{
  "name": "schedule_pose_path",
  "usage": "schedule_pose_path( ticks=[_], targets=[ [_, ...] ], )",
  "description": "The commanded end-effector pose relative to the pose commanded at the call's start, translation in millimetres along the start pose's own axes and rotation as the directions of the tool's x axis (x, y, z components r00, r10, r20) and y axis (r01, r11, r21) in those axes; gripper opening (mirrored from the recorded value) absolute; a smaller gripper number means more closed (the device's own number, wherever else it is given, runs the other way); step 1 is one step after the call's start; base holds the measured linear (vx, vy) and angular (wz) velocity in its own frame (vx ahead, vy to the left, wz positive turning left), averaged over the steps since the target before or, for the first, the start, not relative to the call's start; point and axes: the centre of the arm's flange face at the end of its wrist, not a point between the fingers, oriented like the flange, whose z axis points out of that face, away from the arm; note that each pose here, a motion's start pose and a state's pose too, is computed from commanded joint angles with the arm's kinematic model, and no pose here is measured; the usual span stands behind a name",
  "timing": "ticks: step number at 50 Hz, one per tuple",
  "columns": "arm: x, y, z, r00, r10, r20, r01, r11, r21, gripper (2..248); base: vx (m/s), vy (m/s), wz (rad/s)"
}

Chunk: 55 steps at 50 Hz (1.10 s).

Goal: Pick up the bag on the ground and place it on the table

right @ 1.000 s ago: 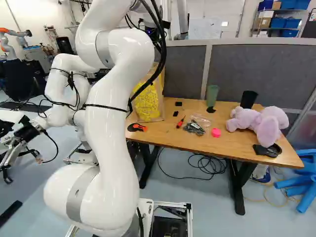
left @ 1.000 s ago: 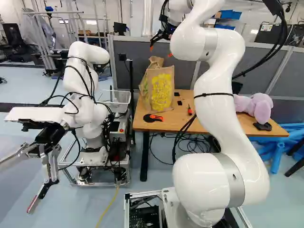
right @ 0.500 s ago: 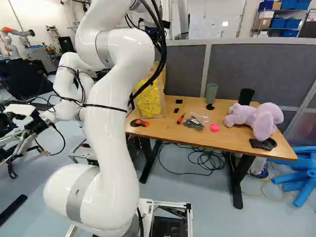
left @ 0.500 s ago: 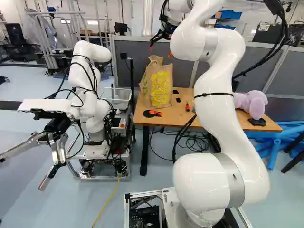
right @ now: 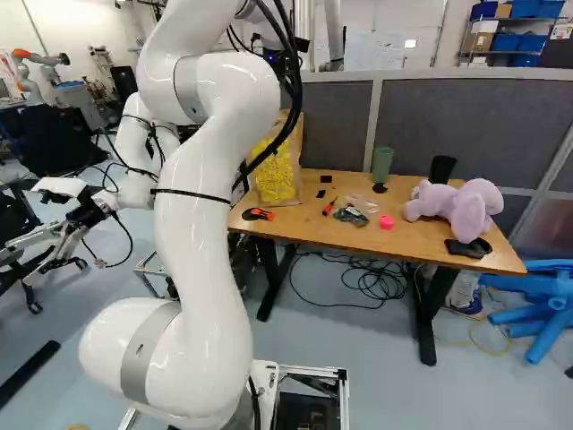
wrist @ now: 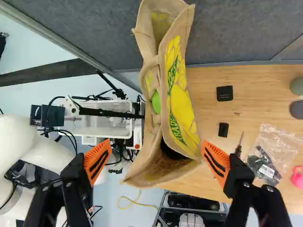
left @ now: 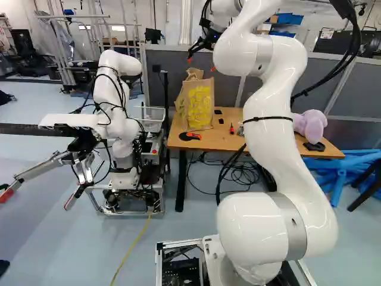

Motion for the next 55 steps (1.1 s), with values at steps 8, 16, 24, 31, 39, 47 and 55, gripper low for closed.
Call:
schedule_pose_path(
  ticks=[8, 16, 24, 31, 39, 47, 55],
  targets=[
    [0.0, 0.0, 0.0, 1.0, 0.0, 0.0, 0.0, 1.0, 0.0, 247, -0.122, -0.001, 0.015],
    [0.0, 0.0, 0.0, 1.0, 0.0, 0.0, 0.0, 1.0, 0.0, 247, -0.124, -0.004, 0.013],
    [0.0, 0.0, 0.0, 1.0, 0.0, 0.0, 0.0, 1.0, 0.0, 247, -0.119, -0.004, 0.015],
    [0.0, 0.0, 0.0, 1.0, 0.0, 0.0, 0.0, 1.0, 0.0, 247, -0.122, -0.001, 0.013],
    [0.0, 0.0, 0.0, 1.0, 0.0, 0.0, 0.0, 1.0, 0.0, 247, -0.119, -0.004, 0.012],
    [0.0, 0.0, 0.0, 1.0, 0.0, 0.0, 0.0, 1.0, 0.0, 247, -0.119, -0.002, 0.013],
    [0.0, 0.0, 0.0, 1.0, 0.0, 0.0, 0.0, 1.0, 0.0, 247, -0.12, -0.001, 0.011]
  ],
)
